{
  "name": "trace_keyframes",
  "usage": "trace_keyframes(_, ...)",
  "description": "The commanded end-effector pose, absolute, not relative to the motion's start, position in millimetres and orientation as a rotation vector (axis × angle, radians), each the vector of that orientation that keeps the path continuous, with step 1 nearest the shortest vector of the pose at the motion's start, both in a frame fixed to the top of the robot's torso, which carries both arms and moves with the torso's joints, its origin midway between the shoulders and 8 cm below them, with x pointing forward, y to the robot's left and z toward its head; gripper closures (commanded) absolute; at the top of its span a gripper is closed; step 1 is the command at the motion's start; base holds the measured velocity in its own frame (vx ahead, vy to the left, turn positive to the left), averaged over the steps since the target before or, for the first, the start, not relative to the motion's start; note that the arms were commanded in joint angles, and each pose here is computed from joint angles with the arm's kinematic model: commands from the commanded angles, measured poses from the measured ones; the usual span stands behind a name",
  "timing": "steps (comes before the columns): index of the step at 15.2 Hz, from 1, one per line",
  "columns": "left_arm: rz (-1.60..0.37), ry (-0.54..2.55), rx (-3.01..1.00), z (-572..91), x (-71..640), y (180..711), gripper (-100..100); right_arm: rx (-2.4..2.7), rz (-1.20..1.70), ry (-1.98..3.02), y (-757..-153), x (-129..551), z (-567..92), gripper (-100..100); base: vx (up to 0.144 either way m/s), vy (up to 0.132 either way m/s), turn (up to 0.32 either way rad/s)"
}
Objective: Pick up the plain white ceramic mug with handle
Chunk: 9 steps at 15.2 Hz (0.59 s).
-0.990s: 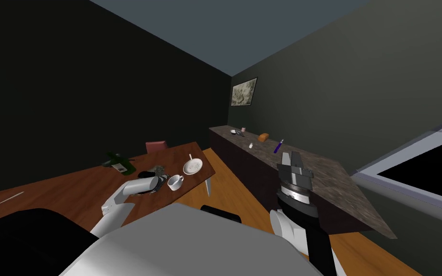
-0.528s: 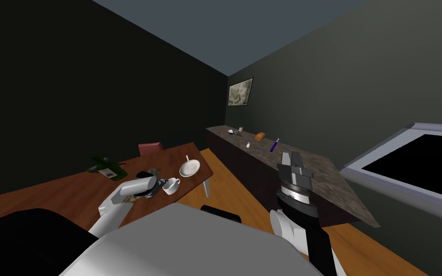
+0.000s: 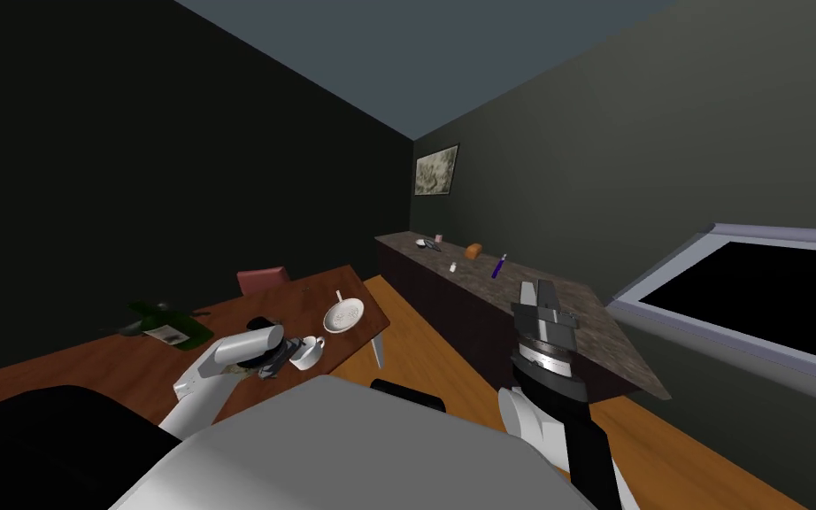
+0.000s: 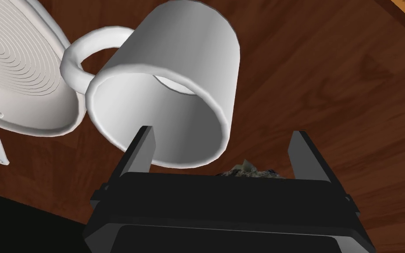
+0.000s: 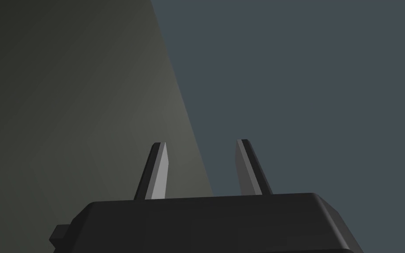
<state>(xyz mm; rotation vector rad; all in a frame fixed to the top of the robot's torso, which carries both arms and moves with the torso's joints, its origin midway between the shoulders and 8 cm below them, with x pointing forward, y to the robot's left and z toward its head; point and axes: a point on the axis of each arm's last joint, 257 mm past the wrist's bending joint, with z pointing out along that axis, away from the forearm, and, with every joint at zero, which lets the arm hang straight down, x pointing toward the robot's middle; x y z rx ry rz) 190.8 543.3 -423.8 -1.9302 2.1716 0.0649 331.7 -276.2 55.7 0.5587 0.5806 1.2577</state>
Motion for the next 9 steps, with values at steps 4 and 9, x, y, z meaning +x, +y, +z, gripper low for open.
trace_keyframes(4, 0.072, 2.246, -2.008, -429, 166, 535, -100, 0.559, 1.258, 0.581, -276, 332, 56, 0, 0.024, 0.017, -0.084)
trace_keyframes(9, 0.070, 2.270, -2.035, -430, 157, 531, -100, 0.559, 1.258, 0.581, -276, 332, 56, 0, 0.018, 0.018, -0.060)
